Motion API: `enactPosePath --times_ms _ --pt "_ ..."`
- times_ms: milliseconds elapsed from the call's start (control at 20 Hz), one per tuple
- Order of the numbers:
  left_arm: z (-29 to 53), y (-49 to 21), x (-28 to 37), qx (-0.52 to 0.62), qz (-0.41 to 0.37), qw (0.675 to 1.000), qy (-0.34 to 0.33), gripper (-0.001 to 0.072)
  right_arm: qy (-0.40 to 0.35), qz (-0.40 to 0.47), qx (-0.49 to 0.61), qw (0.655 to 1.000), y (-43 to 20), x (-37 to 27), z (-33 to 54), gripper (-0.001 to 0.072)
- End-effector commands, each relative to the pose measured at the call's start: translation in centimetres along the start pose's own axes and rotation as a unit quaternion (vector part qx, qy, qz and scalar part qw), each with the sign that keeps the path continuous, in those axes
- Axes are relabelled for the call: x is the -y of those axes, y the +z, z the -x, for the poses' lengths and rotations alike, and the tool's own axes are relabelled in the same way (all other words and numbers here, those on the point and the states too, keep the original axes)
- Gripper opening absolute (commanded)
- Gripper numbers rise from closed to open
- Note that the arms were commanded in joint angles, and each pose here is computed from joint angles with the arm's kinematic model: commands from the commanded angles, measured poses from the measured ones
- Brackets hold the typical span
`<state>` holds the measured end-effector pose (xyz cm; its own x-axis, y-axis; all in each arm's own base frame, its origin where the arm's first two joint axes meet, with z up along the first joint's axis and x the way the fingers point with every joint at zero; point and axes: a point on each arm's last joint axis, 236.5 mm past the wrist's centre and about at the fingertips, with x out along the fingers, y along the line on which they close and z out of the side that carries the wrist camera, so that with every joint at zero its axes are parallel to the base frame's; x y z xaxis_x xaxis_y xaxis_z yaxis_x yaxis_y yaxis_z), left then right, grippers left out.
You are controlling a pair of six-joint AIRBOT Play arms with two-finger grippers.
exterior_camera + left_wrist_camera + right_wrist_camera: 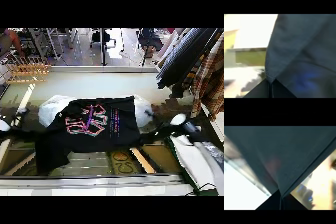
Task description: Fold the clothes and pants, and hang the long-sleeved shirts on hangers.
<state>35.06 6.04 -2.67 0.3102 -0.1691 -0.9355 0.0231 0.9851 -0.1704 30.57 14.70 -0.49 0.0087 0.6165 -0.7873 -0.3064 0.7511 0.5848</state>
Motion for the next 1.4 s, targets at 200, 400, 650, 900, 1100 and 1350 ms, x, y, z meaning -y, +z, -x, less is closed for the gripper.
enactPosePath --times_ms 200,400,650,900,1100,1350 --pt "43.2 9.4 17.6 0.440 -0.035 0.701 -0.560 0.0007 -0.232 0.259 0.407 0.845 3.8 -19.4 33.5 0.0014" --pt "66.3 -0.9 8.9 0.665 -0.034 0.278 -0.693 0.0006 -0.239 0.332 0.626 0.664 -1.9 -32.3 48.3 0.0014" --pt "67.3 -1.7 10.2 0.695 -0.040 0.289 -0.657 0.0006 -0.202 0.343 0.693 0.601 -3.8 -36.5 52.4 0.0014" --pt "62.0 4.1 12.1 0.695 -0.018 0.438 -0.570 0.0005 -0.207 0.295 0.608 0.707 3.2 -30.1 46.8 0.0014" --pt "53.3 8.8 13.1 0.654 -0.018 0.613 -0.443 0.0006 -0.203 0.249 0.486 0.813 7.3 -23.9 39.6 0.0014" --pt "31.4 12.7 8.8 0.475 0.052 0.832 -0.281 0.0006 -0.190 0.123 0.316 0.921 12.3 -11.7 27.5 0.0014"
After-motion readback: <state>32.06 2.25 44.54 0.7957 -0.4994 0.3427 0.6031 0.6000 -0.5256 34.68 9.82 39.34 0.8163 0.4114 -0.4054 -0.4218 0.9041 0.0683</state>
